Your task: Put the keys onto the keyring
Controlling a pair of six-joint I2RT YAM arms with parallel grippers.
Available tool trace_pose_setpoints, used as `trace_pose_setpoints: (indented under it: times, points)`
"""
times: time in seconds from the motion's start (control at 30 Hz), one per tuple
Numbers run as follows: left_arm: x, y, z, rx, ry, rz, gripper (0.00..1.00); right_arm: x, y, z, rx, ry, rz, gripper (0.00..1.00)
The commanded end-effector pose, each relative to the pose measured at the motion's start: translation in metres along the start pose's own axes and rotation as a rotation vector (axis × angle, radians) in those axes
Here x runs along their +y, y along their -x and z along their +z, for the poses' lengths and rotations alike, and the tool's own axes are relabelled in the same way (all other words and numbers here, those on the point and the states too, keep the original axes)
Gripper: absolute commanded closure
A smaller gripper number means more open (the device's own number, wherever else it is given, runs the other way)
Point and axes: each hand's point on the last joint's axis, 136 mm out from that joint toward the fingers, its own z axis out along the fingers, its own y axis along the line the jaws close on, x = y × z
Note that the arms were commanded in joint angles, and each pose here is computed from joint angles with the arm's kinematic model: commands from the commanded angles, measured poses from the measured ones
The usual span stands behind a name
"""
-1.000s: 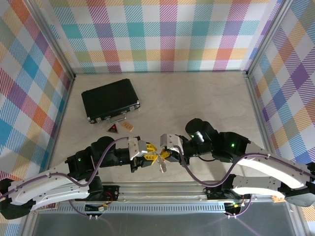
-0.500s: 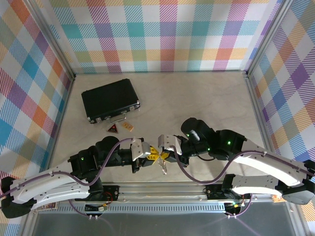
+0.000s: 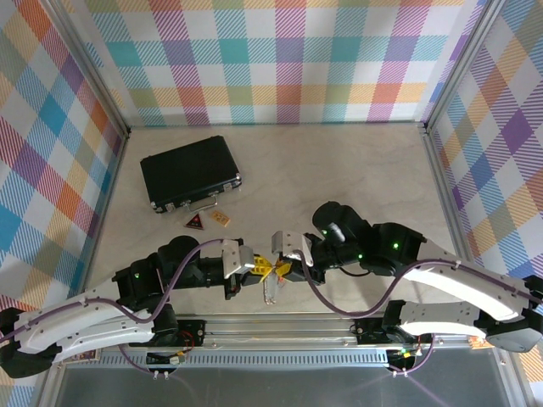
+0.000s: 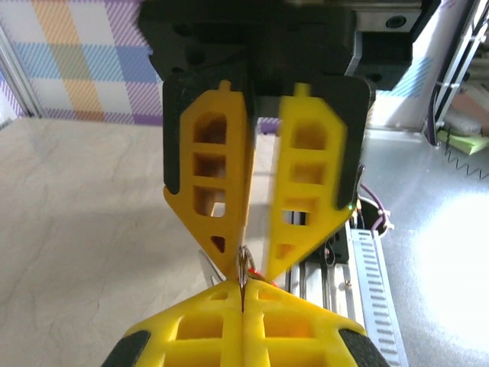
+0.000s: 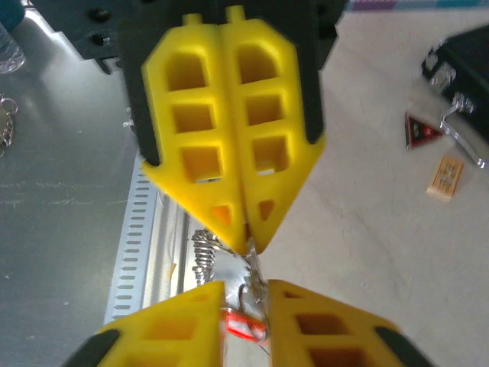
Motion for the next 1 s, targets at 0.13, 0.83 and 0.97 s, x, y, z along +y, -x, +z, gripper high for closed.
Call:
trace_pose_setpoints:
  times: [0.13, 0.83, 0.97]
  points:
    - [-0.013, 0.040, -0.015, -0.189, -0.064, 0.013, 1.00, 0.009, 0.015, -0.014, -0.122, 0.008, 0.007, 0.74]
    - [-0.023, 0.044, -0.019, -0.223, -0.121, -0.001, 1.00, 0.019, 0.029, -0.022, -0.208, 0.051, -0.015, 0.74]
    - [-0.024, 0.044, -0.019, -0.228, -0.123, -0.002, 1.00, 0.019, 0.027, -0.018, -0.198, 0.059, -0.014, 0.83]
